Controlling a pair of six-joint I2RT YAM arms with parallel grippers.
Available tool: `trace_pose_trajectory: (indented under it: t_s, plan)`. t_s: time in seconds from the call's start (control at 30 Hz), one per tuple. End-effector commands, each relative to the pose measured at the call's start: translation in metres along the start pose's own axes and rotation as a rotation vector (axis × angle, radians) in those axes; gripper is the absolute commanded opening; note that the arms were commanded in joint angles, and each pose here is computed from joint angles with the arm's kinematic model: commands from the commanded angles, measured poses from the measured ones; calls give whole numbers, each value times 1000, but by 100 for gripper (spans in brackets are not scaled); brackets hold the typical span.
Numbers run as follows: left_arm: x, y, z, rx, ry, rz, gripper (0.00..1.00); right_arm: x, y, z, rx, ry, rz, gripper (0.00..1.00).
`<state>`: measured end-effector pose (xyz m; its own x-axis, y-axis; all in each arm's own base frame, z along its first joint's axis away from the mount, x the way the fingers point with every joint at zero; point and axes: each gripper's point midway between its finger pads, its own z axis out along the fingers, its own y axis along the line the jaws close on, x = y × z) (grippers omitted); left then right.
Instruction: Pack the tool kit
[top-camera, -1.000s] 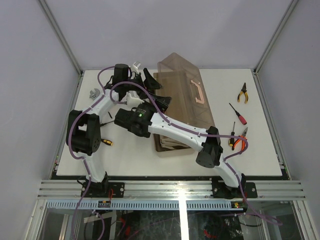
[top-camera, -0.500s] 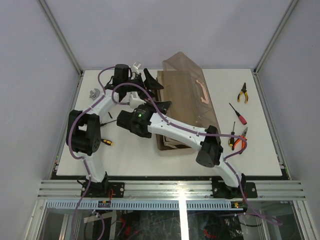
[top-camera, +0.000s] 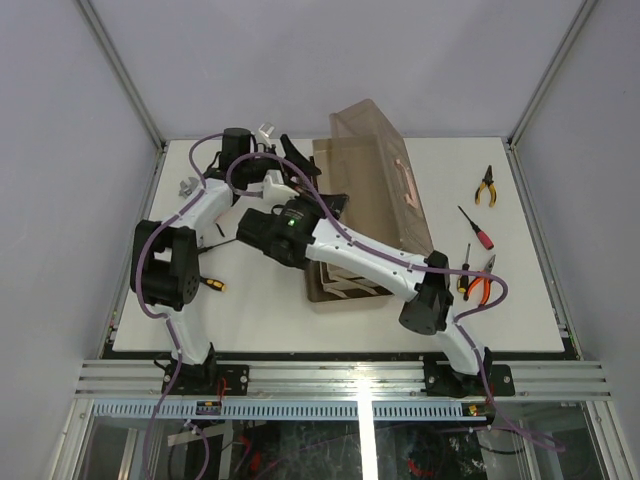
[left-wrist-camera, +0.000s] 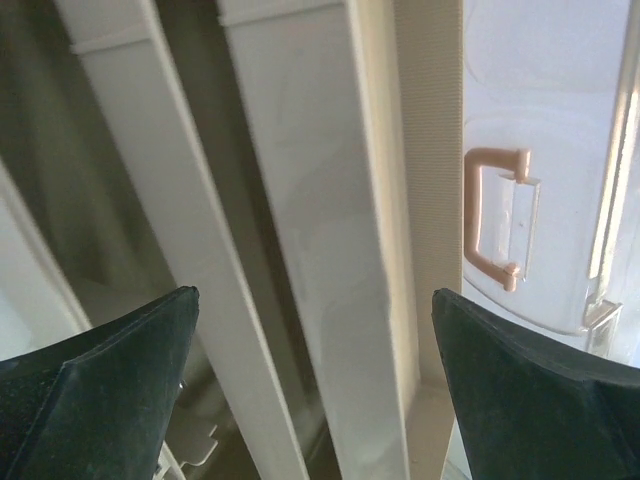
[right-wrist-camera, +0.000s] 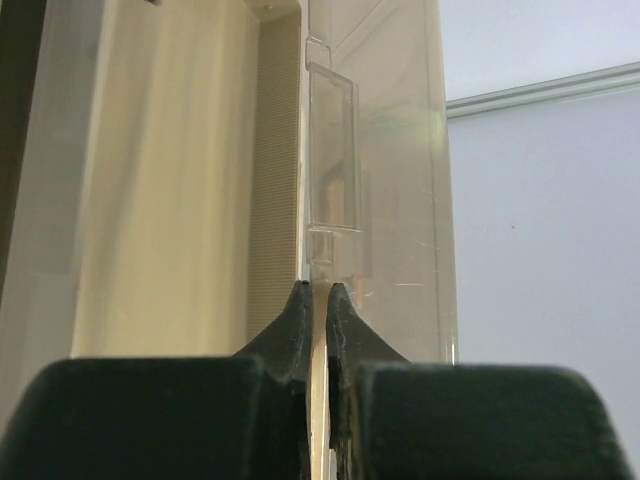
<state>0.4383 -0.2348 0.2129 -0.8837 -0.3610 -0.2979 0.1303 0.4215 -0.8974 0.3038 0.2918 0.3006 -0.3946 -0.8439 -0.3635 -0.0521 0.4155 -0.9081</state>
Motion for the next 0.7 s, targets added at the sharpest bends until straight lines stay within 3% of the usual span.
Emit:
trace_pose_trajectory:
  t_s: [0.0,0.23,0.67]
  plan:
    - [-21,-2,-23,6,-73,34,100,4,-59,1,38,-15,204,0]
    - [-37,8,-43,-31,-120,50,100,20,-76,12,-12,26,335,0]
    - [-42,50,-34,-174,-104,116,100,59,-81,27,-106,95,515,0]
